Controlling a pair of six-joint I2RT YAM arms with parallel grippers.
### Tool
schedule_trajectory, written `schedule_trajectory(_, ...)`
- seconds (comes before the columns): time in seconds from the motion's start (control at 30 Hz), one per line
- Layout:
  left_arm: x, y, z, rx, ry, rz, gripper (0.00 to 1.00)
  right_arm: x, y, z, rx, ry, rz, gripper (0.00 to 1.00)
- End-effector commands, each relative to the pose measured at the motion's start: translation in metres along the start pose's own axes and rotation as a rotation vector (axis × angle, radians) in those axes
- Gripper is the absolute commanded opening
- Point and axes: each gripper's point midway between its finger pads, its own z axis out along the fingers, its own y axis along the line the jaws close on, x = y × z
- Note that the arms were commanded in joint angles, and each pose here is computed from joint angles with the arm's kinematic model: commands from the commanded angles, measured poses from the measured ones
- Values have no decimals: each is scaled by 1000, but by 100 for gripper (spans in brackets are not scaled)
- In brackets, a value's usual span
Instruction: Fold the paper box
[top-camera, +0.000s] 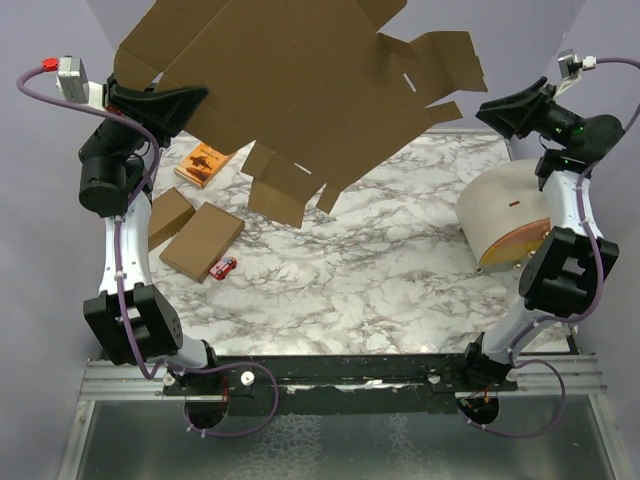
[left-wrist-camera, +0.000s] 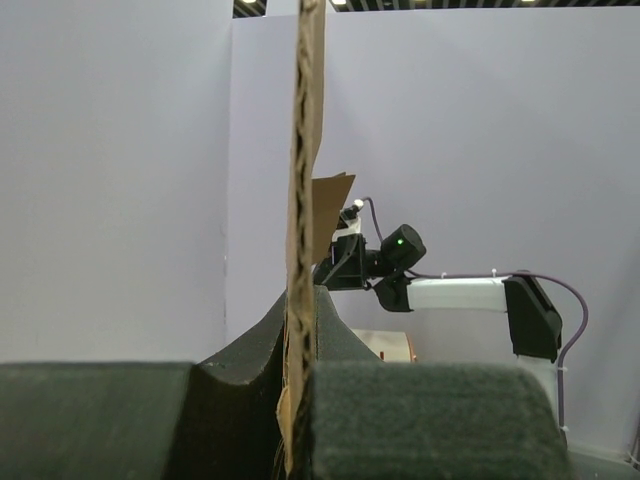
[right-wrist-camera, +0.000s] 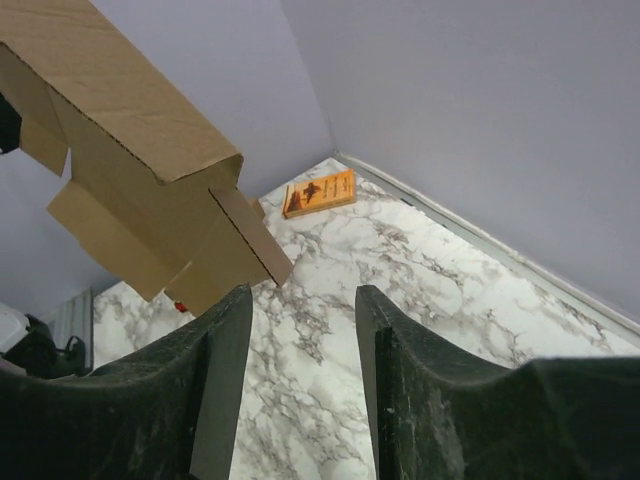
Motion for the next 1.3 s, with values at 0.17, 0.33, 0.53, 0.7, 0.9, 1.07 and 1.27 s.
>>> schedule_trajectory(0.17, -18, -73, 9, 228, -64, 234, 0, -2, -7, 31, -19, -32, 94, 44)
schedule_trajectory(0.33, -20, -75, 10, 234, -70, 234, 0, 0, -10, 32, -34, -21, 100, 45)
schedule_trajectory(0.53, -21, -74, 11, 236, -73, 229, 0, 12, 15, 30, -125, 31, 96, 53)
schedule_trajectory(0.7, -20, -71, 11, 234, -70, 228, 0, 25, 38, 32, -167, 64, 102, 66)
schedule_trajectory(0.9, -21, -71, 11, 237, -65, 235, 0, 25, 52, 32, -175, 66, 107, 67)
schedule_trajectory(1.07, -20, -68, 11, 234, -64, 231, 0, 27, 61, 30, -178, 71, 117, 67)
schedule_trajectory(1.27, -20, -69, 11, 235, -63, 235, 0, 35, 69, 35, -201, 89, 134, 67)
